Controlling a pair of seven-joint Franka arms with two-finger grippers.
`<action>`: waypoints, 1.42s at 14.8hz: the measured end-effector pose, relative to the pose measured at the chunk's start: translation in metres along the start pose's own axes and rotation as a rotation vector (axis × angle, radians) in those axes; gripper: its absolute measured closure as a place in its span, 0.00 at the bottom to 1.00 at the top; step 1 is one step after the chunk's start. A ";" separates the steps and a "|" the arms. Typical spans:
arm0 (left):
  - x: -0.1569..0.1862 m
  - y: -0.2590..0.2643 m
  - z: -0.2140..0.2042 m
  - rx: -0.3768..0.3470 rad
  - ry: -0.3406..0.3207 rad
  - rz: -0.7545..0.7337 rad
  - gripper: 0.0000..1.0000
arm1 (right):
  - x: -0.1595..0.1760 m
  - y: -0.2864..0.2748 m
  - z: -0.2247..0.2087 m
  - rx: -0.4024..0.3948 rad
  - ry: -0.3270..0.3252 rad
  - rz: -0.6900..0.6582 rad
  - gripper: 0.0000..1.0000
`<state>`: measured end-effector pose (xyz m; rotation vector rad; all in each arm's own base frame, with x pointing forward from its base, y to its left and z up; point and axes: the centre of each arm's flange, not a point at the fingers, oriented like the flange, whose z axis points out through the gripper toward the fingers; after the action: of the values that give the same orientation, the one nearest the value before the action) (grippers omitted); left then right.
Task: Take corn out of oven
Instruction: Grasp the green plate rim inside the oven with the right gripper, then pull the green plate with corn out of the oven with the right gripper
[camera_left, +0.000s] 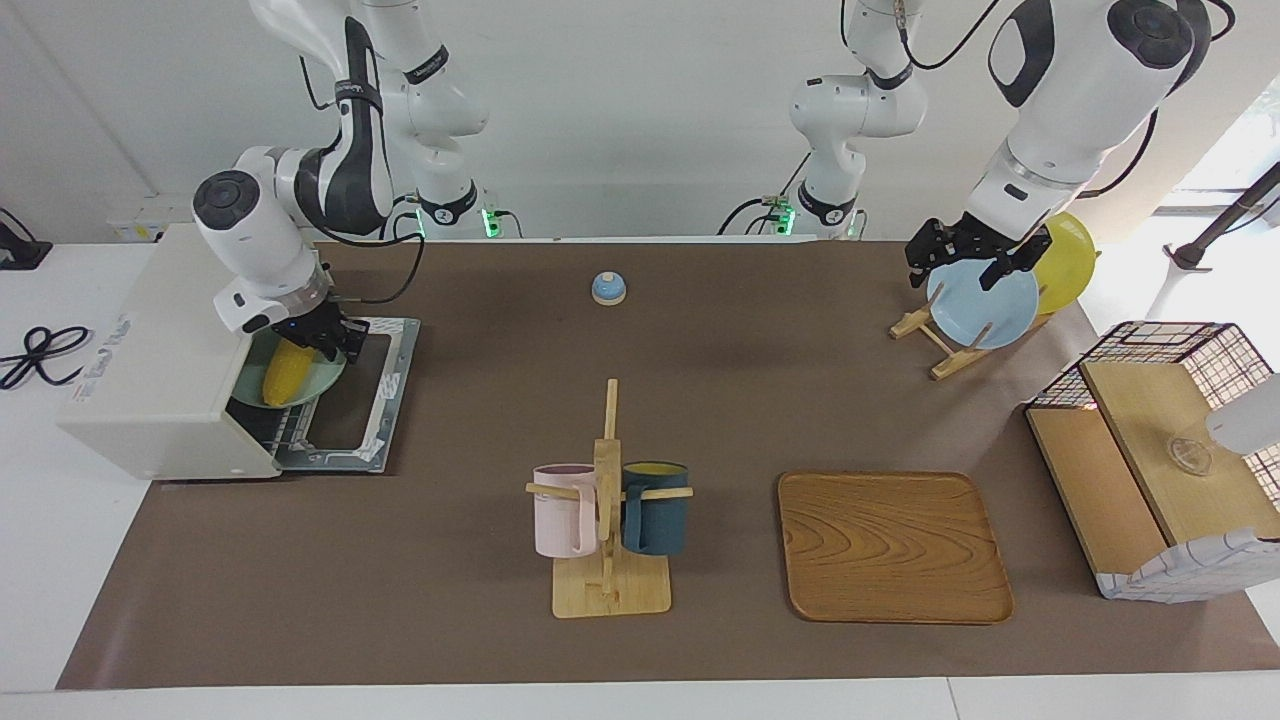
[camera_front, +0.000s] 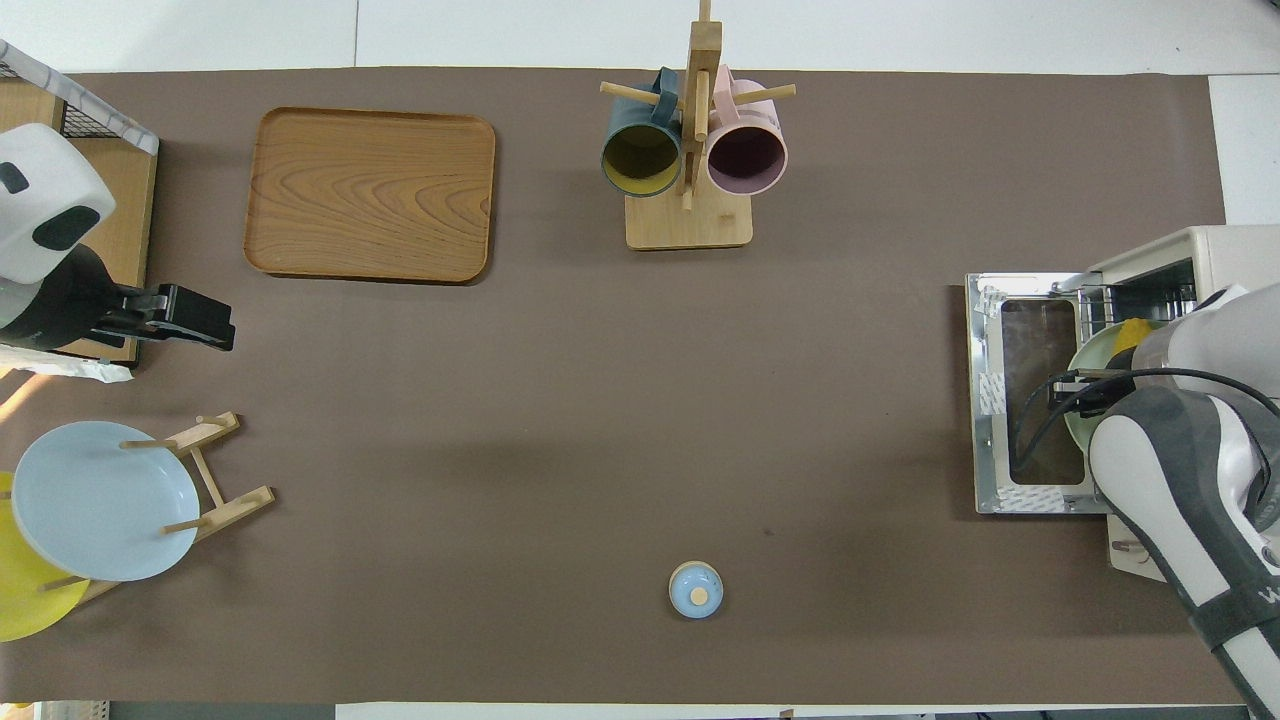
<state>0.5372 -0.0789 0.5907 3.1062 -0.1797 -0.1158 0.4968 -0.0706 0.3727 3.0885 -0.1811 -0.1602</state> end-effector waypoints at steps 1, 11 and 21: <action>0.000 0.000 0.000 0.000 0.000 0.000 0.00 | 0.000 0.000 0.001 0.000 0.000 -0.002 0.67; 0.000 0.000 0.000 0.000 0.000 0.000 0.00 | -0.005 -0.015 -0.013 -0.021 -0.010 -0.138 0.95; 0.000 0.000 0.000 0.000 0.000 0.000 0.00 | 0.010 -0.216 -0.080 -0.137 -0.055 -0.108 0.98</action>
<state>0.5372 -0.0789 0.5908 3.1062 -0.1798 -0.1157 0.5395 0.1459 0.4404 2.9595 -0.0048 -0.2500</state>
